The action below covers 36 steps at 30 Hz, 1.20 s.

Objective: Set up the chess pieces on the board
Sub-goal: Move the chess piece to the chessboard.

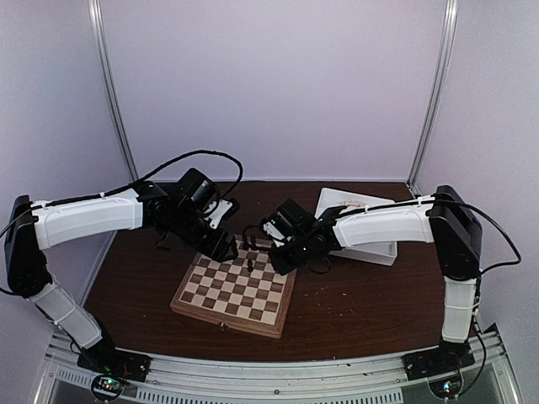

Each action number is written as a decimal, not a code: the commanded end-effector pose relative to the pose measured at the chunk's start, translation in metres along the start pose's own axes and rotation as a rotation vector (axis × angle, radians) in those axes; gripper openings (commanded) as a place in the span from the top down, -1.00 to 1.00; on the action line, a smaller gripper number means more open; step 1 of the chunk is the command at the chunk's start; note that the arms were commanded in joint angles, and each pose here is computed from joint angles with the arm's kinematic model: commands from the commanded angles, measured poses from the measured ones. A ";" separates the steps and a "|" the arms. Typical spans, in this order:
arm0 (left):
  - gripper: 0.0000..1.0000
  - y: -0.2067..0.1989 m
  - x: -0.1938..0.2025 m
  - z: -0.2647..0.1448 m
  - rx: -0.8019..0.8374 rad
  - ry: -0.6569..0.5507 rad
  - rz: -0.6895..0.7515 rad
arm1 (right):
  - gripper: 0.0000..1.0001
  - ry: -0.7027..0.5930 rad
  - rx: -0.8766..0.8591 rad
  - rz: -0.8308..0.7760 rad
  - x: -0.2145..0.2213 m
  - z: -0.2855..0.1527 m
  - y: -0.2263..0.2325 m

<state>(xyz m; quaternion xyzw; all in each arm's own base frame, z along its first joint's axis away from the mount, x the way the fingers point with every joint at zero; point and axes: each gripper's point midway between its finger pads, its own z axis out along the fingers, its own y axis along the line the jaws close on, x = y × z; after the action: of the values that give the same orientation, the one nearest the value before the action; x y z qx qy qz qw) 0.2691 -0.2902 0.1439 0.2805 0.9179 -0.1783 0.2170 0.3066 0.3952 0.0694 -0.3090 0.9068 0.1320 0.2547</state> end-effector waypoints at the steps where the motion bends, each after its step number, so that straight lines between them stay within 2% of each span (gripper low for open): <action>1: -0.25 -0.005 -0.006 -0.004 0.015 -0.013 0.007 | 0.59 -0.003 0.030 -0.002 -0.007 0.001 -0.007; 7: -0.25 -0.005 -0.006 -0.004 0.016 -0.014 0.006 | 0.79 -0.011 0.039 0.000 -0.009 -0.002 -0.009; 21: -0.26 -0.004 -0.004 0.001 0.014 0.000 0.005 | 0.79 -0.042 0.068 0.049 -0.014 -0.017 -0.038; 36: -0.25 -0.007 -0.004 0.002 0.024 0.005 0.006 | 0.79 -0.048 0.077 0.084 -0.027 -0.001 -0.059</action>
<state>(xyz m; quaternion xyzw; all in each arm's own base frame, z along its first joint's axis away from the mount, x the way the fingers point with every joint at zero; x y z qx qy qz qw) 0.2688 -0.2910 0.1396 0.2813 0.9191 -0.1774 0.2112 0.3501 0.3562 0.0739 -0.2580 0.9211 0.1114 0.2696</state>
